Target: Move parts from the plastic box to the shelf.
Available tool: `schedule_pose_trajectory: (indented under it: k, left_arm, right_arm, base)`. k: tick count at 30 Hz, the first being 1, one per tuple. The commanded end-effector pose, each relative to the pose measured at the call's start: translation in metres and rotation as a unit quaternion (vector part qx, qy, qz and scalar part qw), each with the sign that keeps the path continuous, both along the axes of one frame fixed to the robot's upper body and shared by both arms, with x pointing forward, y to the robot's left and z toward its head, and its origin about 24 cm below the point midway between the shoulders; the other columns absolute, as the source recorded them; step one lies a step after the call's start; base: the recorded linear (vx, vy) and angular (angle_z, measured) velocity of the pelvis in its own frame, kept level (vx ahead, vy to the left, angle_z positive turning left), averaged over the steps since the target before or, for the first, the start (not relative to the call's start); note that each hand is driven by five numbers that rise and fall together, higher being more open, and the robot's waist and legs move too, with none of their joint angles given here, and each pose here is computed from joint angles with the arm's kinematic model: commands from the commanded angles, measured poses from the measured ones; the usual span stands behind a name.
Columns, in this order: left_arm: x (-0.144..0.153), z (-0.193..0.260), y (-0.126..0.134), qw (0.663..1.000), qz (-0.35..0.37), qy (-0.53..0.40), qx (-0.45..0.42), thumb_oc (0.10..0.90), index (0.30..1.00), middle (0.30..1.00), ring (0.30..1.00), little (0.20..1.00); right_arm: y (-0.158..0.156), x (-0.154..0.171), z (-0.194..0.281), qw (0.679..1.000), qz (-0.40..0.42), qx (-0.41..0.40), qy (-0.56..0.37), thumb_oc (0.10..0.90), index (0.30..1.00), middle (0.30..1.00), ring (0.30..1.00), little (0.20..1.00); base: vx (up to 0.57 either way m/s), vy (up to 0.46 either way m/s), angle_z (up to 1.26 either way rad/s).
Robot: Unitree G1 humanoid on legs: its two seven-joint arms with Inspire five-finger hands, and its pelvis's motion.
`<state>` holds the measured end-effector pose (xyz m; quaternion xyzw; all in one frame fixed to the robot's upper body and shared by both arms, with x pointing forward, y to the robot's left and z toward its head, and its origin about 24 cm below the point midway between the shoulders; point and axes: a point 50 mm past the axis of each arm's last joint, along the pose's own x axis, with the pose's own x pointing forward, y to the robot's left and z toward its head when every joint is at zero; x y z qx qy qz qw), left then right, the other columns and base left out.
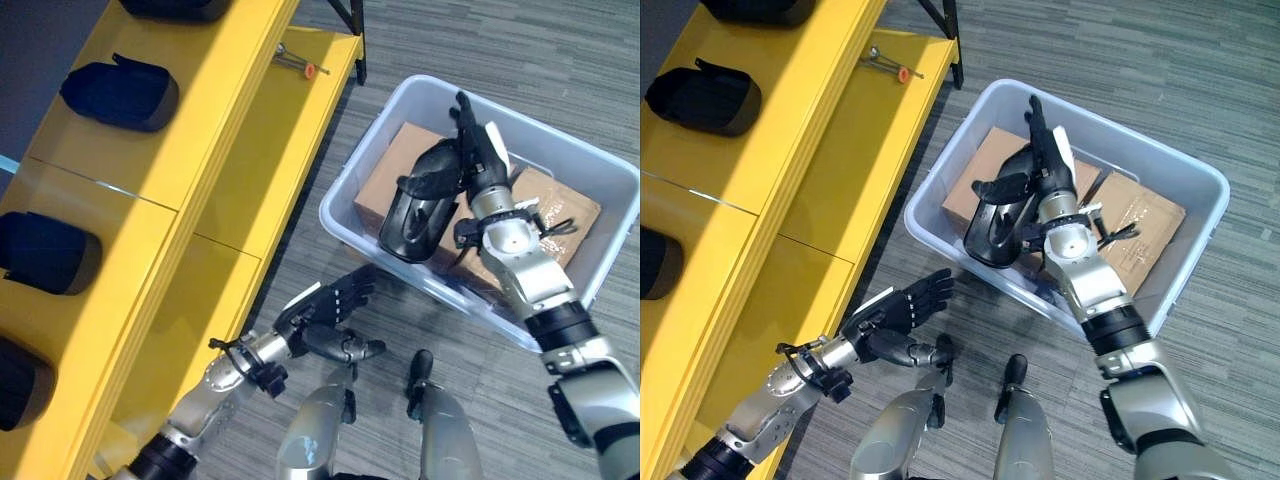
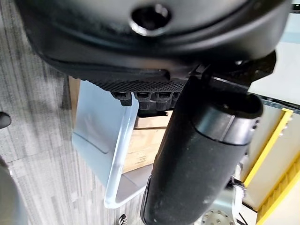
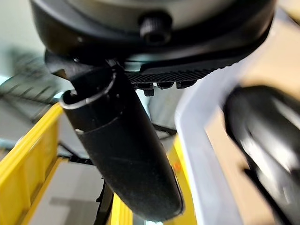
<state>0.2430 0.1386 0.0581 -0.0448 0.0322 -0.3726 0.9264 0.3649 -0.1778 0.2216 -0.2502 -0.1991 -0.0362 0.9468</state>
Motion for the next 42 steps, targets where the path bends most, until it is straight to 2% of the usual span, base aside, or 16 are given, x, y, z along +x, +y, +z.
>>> schedule_pose_trajectory:
  k: [1, 2, 3, 4, 5, 12, 18, 20, 24, 26, 42]
  left_arm:
    - [-0.008, 0.043, -0.017, 0.992, -0.034, -0.090, -0.086, 0.900, 1.000, 1.000, 1.000, 1.000]
    - [-0.007, 0.044, -0.017, 0.991, -0.034, -0.091, -0.087, 0.900, 1.000, 1.000, 1.000, 1.000]
    - [-0.008, 0.044, -0.017, 0.991, -0.031, -0.090, -0.089, 0.900, 1.000, 1.000, 1.000, 1.000]
    - [-0.008, 0.044, -0.014, 0.992, -0.030, -0.093, -0.084, 0.900, 1.000, 1.000, 1.000, 1.000]
    - [-0.010, 0.040, -0.009, 0.992, -0.030, -0.095, -0.076, 0.900, 1.000, 1.000, 1.000, 1.000]
    - [-0.015, 0.038, 0.006, 0.992, -0.024, -0.105, -0.069, 0.900, 1.000, 1.000, 1.000, 1.000]
    - [-0.013, 0.039, 0.011, 0.992, -0.020, -0.110, -0.063, 0.900, 1.000, 1.000, 1.000, 1.000]
    - [-0.012, 0.040, 0.015, 0.992, -0.018, -0.114, -0.059, 0.900, 1.000, 1.000, 1.000, 1.000]
    - [-0.012, 0.039, 0.019, 0.992, -0.013, -0.112, -0.059, 0.900, 1.000, 1.000, 1.000, 1.000]
    - [-0.012, 0.040, 0.021, 0.992, -0.011, -0.112, -0.058, 0.900, 1.000, 1.000, 1.000, 1.000]
    - [-0.007, 0.040, 0.026, 0.992, -0.006, -0.113, -0.051, 0.900, 1.000, 1.000, 1.000, 1.000]
  right_arm:
    - [0.016, -0.037, 0.105, 0.939, -0.035, -0.203, -0.274, 0.900, 1.000, 1.000, 1.000, 1.000]
    - [0.015, -0.038, 0.106, 0.933, -0.042, -0.228, -0.277, 0.900, 1.000, 1.000, 1.000, 1.000]
    - [0.015, -0.040, 0.107, 0.910, -0.055, -0.298, -0.282, 0.900, 1.000, 1.000, 1.000, 1.000]
    - [0.016, -0.044, 0.109, 0.851, -0.070, -0.419, -0.307, 0.900, 1.000, 1.000, 1.000, 1.000]
    - [0.005, -0.044, 0.108, 0.823, -0.075, -0.478, -0.299, 0.900, 1.000, 1.000, 1.000, 1.000]
    - [-0.012, -0.048, 0.088, 0.808, -0.040, -0.524, -0.266, 0.900, 1.000, 1.000, 1.000, 1.000]
    - [-0.014, -0.050, 0.067, 0.767, -0.025, -0.585, -0.262, 0.900, 1.000, 1.000, 1.000, 1.000]
    - [-0.015, -0.051, 0.064, 0.742, -0.030, -0.616, -0.264, 0.900, 1.000, 1.000, 1.000, 1.000]
    - [-0.020, -0.055, 0.056, 0.736, -0.014, -0.632, -0.243, 0.900, 1.000, 1.000, 1.000, 1.000]
    - [-0.024, -0.057, 0.054, 0.747, -0.010, -0.619, -0.242, 0.900, 1.000, 1.000, 1.000, 1.000]
    - [-0.013, -0.059, 0.043, 0.751, 0.032, -0.615, -0.238, 0.900, 1.000, 1.000, 1.000, 1.000]
  base:
    - [-0.05, 0.025, -0.01]
    - [-0.05, 0.010, 0.01]
    - [-0.07, -0.054, -0.01]
    - [-0.08, -0.101, -0.01]
    - [-0.09, -0.111, -0.02]
    - [-0.04, -0.058, 0.03]
    - [-0.03, -0.047, 0.00]
    - [-0.03, -0.049, 0.02]
    - [-0.02, -0.058, -0.01]
    - [-0.04, -0.075, 0.00]
    - [-0.03, -0.058, 0.00]
